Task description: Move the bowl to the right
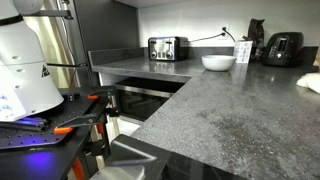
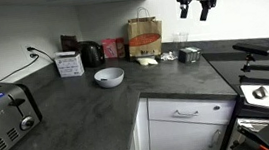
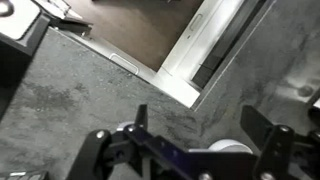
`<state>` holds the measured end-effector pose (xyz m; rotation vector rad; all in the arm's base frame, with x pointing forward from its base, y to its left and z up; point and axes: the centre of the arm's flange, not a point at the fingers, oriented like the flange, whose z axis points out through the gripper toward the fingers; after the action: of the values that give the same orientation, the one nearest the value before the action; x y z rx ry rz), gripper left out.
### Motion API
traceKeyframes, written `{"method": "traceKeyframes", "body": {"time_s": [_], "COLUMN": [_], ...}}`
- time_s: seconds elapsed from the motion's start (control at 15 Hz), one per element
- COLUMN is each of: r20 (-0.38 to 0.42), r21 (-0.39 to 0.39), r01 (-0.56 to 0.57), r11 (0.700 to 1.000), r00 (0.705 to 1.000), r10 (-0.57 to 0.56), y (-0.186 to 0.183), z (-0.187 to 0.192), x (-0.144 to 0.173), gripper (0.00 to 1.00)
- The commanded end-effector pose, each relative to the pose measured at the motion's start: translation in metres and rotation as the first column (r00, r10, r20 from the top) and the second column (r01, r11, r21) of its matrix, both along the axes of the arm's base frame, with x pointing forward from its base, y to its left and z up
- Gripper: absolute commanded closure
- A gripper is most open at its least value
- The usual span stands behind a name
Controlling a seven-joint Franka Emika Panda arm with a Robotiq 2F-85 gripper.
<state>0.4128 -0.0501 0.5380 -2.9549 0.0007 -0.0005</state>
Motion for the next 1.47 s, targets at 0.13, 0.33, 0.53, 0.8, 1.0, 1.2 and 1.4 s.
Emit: {"method": "traceKeyframes", "body": {"time_s": [0.13, 0.33, 0.53, 0.8, 1.0, 1.2, 1.4], "r20": [-0.007, 0.018, 0.038, -0.013, -0.014, -0.042, -0.079], "r21": [0.009, 0.062, 0.17, 0.204, 0.165, 0.14, 0.099], "r01": [0.005, 0.017, 0.076, 0.123, 0.135, 0.111, 0.113], "r11": [1.0, 0.998, 0.983, 0.971, 0.977, 0.984, 0.989], "r00": [1.0, 1.0, 0.996, 0.992, 0.991, 0.993, 0.991], "r10": [-0.005, -0.018, -0.084, -0.122, -0.135, -0.107, -0.106], "y": [0.001, 0.01, 0.023, 0.045, 0.065, 0.082, 0.091], "z": [-0.002, -0.014, -0.035, -0.081, -0.108, -0.136, -0.172], "x": [0.003, 0.018, 0.055, 0.121, 0.176, 0.222, 0.261], "gripper": [0.0, 0.0, 0.0, 0.0, 0.0, 0.0, 0.0]}}
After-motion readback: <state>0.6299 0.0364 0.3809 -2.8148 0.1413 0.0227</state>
